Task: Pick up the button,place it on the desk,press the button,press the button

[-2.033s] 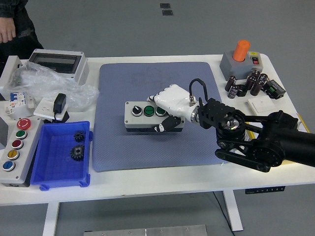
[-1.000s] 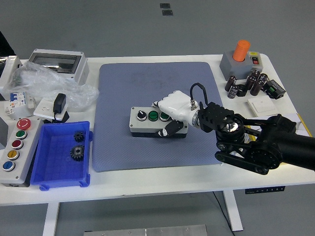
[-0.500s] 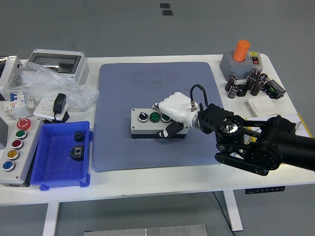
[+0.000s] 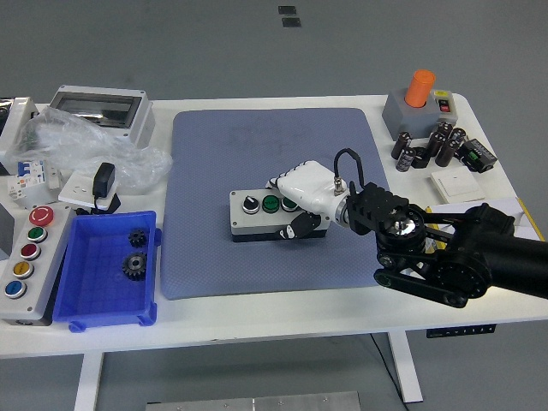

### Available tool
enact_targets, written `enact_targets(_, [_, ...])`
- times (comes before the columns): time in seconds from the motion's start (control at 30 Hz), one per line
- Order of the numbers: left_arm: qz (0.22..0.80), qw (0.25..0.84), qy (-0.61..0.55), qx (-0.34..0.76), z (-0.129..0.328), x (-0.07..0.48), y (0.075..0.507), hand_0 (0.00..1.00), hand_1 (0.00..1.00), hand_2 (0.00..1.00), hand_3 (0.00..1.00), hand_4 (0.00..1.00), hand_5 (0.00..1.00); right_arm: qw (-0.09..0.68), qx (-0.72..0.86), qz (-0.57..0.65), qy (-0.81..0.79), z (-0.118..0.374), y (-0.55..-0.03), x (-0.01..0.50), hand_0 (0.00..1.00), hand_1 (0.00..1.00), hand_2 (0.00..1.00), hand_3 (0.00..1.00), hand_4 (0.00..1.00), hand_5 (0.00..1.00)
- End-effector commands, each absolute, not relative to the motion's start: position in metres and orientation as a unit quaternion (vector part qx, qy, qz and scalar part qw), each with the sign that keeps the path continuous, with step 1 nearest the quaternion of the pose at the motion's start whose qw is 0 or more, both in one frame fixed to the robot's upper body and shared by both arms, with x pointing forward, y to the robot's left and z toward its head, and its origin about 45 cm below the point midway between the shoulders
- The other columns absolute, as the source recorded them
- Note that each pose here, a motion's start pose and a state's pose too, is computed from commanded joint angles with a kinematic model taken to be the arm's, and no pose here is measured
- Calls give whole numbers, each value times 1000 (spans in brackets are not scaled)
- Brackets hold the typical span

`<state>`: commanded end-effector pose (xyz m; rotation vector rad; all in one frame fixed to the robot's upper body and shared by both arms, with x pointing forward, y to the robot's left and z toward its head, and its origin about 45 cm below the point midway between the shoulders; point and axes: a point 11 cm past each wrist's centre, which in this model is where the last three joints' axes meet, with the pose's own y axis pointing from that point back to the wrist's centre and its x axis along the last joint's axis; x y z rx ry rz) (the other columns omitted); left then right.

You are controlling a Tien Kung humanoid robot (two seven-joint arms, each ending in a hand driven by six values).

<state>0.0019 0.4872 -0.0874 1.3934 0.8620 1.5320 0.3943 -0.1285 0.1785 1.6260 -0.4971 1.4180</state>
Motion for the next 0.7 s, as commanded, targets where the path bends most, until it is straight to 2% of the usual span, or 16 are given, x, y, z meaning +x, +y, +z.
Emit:
enact_targets(0.03, [615, 435, 346, 559, -87, 2, 487, 584, 637, 607, 611, 540, 290, 448, 657, 572, -201, 178, -129, 394, 741, 711, 771, 839, 918, 382])
enact_targets(0.37, [615, 435, 347, 559, -88, 3, 487, 584, 637, 606, 611, 539, 289, 460, 657, 561, -205, 175, -132, 396, 741, 708, 785, 871, 949, 413])
enact_targets(0.4, [615, 435, 347, 559, -88, 3, 487, 584, 637, 607, 610, 539, 288, 460, 658, 559, -206, 175, -132, 396, 740, 706, 806, 891, 998, 468])
enact_targets(0.6, [615, 436, 347, 559, -88, 2, 487, 584, 637, 607, 610, 539, 288, 463, 674, 531, -225, 176, -133, 397, 740, 706, 806, 891, 998, 468])
enact_targets(0.63, [615, 436, 347, 559, -88, 2, 487, 584, 637, 606, 610, 537, 287, 463, 676, 525, -228, 176, -133, 397, 740, 708, 832, 904, 998, 523])
enact_targets(0.7, [615, 436, 347, 559, -88, 3, 487, 584, 637, 606, 610, 537, 287, 466, 680, 515, -235, 177, -135, 398, 740, 708, 832, 904, 998, 523])
